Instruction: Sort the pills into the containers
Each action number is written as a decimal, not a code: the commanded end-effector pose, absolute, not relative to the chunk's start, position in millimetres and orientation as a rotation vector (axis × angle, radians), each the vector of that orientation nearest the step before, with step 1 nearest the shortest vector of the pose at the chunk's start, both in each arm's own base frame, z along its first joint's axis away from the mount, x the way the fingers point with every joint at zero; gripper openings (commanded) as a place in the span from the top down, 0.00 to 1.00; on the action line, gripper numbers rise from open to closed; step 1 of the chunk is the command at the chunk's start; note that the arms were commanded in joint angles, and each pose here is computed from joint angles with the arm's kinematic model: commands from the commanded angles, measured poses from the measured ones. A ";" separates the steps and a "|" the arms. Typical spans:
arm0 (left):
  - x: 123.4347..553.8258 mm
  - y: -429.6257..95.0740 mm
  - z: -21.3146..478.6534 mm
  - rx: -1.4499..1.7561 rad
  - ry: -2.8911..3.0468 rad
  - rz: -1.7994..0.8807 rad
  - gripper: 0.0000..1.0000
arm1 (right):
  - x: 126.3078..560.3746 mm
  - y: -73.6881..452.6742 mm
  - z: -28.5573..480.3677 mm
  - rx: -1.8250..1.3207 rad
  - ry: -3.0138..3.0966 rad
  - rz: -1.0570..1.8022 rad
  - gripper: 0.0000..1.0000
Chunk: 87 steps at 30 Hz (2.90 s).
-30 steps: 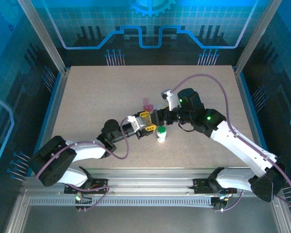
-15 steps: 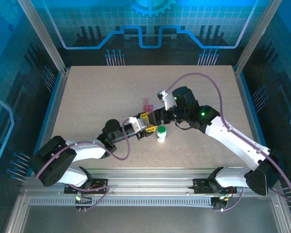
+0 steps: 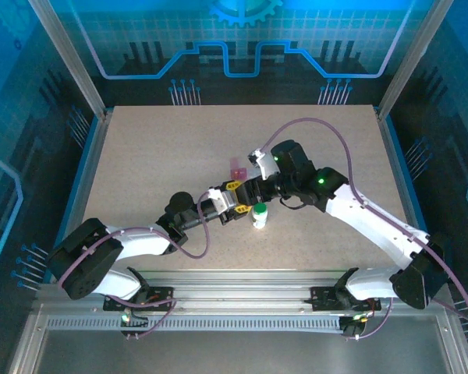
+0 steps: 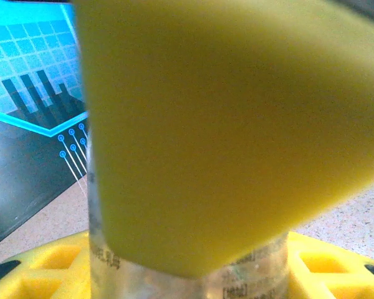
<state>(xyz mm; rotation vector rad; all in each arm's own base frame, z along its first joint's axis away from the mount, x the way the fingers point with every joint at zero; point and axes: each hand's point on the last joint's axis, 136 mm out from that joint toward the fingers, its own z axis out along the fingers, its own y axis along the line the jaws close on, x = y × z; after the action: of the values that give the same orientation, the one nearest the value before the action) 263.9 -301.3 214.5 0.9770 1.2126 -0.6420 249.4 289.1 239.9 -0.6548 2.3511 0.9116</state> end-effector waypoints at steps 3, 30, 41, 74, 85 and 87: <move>259.9 -297.0 240.5 0.942 1.119 -0.607 1.00 | 245.8 288.2 242.6 -0.694 2.368 0.860 0.45; 288.8 -193.3 278.2 0.229 1.257 -0.508 0.01 | 436.3 125.3 181.8 -0.256 2.461 0.130 0.68; 296.5 -148.7 258.5 0.032 1.602 -0.444 0.01 | 513.8 97.2 130.1 -0.133 2.485 -0.043 0.63; 349.9 -134.1 201.8 -0.186 1.829 -0.387 0.01 | 545.2 40.1 123.2 0.136 2.545 0.036 0.20; 387.4 -120.5 171.6 -0.398 2.051 -0.412 0.01 | 459.6 116.2 181.9 0.006 2.361 0.417 0.30; 399.2 -118.5 160.6 -0.471 2.117 -0.413 0.01 | 450.6 140.0 169.8 -0.048 2.385 0.500 0.31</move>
<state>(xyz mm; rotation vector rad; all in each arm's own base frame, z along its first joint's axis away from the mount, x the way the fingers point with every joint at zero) 389.6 -121.4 181.3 -0.3413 1.9902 -0.3847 461.8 93.0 206.0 0.0261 2.3244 0.2991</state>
